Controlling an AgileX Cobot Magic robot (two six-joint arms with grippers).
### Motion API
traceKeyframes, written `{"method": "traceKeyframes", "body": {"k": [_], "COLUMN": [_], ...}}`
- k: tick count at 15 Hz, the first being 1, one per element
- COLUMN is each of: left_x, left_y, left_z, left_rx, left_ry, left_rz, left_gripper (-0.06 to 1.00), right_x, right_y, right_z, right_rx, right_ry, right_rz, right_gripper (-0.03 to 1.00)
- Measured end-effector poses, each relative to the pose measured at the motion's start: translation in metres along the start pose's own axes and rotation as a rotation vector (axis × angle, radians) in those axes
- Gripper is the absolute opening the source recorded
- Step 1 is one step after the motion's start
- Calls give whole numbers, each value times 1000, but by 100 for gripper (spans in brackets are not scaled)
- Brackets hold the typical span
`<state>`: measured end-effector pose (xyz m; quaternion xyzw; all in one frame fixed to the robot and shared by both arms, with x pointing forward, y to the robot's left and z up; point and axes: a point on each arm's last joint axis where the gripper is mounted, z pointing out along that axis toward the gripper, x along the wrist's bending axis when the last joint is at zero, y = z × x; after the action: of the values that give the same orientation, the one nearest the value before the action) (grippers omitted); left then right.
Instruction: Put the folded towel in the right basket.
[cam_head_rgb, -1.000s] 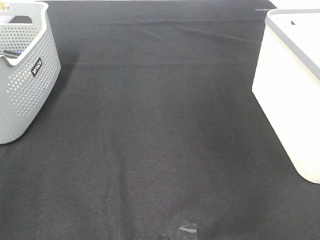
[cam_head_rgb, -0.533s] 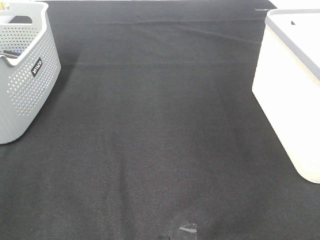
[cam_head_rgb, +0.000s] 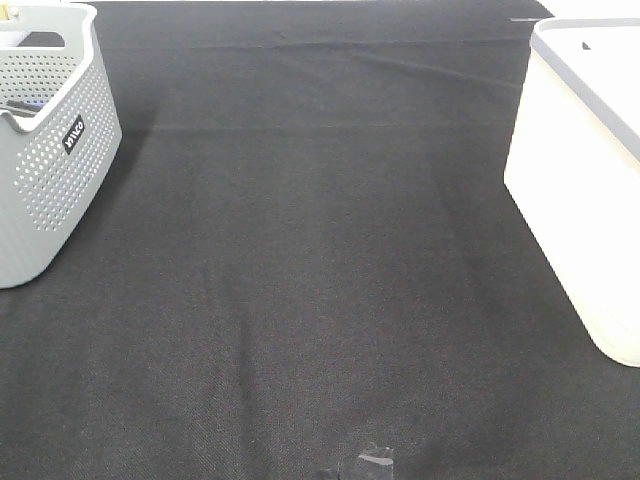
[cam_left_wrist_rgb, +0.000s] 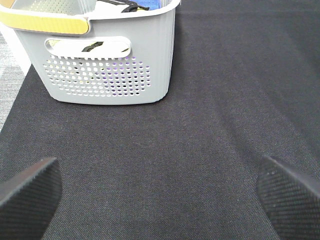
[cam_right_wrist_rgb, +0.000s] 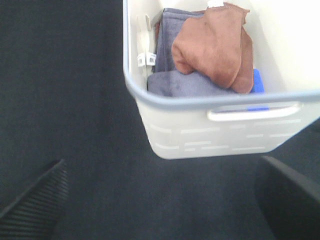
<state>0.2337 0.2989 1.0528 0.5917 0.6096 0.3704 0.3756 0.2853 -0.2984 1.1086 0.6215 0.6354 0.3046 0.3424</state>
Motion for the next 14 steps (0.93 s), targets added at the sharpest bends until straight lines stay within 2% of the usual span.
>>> {"method": "traceKeyframes", "body": {"k": [4, 7, 9, 14], "left_x": [0, 0, 0, 0], "left_y": [0, 0, 0, 0], "left_z": [0, 0, 0, 0], "left_rx": [0, 0, 0, 0], "left_ry": [0, 0, 0, 0], "left_rz": [0, 0, 0, 0], "left_gripper": [99, 99, 99, 99], "right_x": [7, 10, 11, 10], "right_y": [-48, -68, -82, -87], "right_z": [-3, -2, -2, 1], "right_rx": [-27, -19, -52, -56], "right_ry": [16, 72, 73, 55], "right_rz": [-19, -54, -56, -34], "right_gripper": [96, 95, 95, 95]}}
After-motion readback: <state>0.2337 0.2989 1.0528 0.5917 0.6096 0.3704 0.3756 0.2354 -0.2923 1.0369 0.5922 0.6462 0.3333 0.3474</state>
